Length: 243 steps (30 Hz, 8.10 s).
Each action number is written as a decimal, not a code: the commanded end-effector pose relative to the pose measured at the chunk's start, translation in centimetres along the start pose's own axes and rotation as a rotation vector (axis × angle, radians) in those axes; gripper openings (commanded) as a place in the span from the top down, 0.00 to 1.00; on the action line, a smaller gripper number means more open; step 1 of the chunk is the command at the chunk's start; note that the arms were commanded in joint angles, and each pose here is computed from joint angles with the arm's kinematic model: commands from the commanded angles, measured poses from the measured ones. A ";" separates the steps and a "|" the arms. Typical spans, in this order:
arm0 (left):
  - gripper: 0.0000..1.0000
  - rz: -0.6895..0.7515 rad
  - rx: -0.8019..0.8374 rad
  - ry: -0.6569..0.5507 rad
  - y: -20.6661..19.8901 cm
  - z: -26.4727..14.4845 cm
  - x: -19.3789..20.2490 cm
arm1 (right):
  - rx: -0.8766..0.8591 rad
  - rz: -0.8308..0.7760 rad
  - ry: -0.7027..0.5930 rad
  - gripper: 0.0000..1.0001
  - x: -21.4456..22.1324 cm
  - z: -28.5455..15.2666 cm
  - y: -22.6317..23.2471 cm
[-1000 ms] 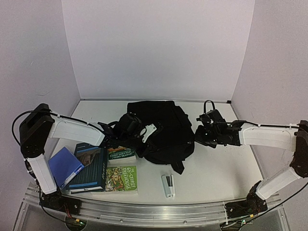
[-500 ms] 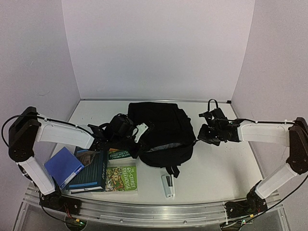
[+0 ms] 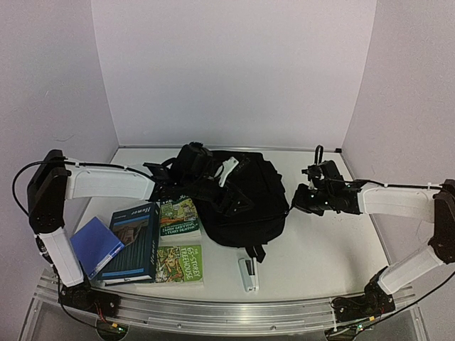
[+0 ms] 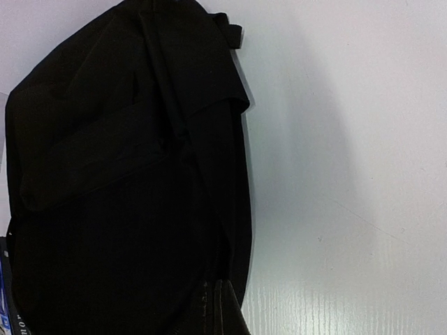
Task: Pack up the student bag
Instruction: Unzip the student bag at the center of the board.
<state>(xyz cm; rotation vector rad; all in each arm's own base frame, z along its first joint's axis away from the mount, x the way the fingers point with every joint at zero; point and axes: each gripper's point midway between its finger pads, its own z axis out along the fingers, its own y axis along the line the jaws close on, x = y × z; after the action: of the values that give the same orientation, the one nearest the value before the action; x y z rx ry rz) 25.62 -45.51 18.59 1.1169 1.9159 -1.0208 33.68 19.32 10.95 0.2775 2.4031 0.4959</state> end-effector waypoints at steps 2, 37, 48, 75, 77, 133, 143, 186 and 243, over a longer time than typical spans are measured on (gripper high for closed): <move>0.19 0.018 0.089 -0.003 -0.9 2.9 -1.7 | -0.024 0.000 -0.038 1.00 -1.0 -0.6 0.5; 0.99 0.034 0.132 0.174 -1.9 7.7 1.4 | 0.001 0.000 -0.044 1.00 -1.2 0.3 0.4; 1.00 0.030 0.117 0.134 -3.5 4.6 -0.3 | 0.095 0.013 -0.096 1.00 -2.9 1.6 -0.4; 1.00 0.033 0.079 0.182 -4.5 2.0 -0.7 | 0.180 -0.080 -0.113 1.00 -8.4 9.7 0.1; 1.00 0.039 0.069 0.189 -4.3 2.0 -0.8 | 0.175 -0.079 -0.116 1.00 -8.9 10.3 0.3; 1.00 -0.259 -0.148 -0.091 15.3 -3.7 -10.0 | -0.242 -0.069 0.161 0.73 6.1 3.0 10.5; 1.00 -0.207 -0.270 -0.067 17.8 -7.0 -10.5 | 0.006 -0.147 0.058 1.00 1.1 4.5 2.7; 0.26 -0.388 -0.091 -0.267 30.0 -12.6 -10.5 | -0.004 -0.098 0.080 0.39 -5.8 2.6 -1.6; 0.22 0.307 -0.590 -0.037 6.9 7.7 -3.3 | -0.143 0.078 -0.215 0.14 -9.5 -5.5 3.6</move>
<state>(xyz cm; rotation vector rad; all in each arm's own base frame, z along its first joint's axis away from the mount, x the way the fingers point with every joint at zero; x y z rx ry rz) 32.30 -51.60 12.36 1.1070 1.8122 -0.3633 38.20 18.40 20.31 0.3302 2.1845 0.6221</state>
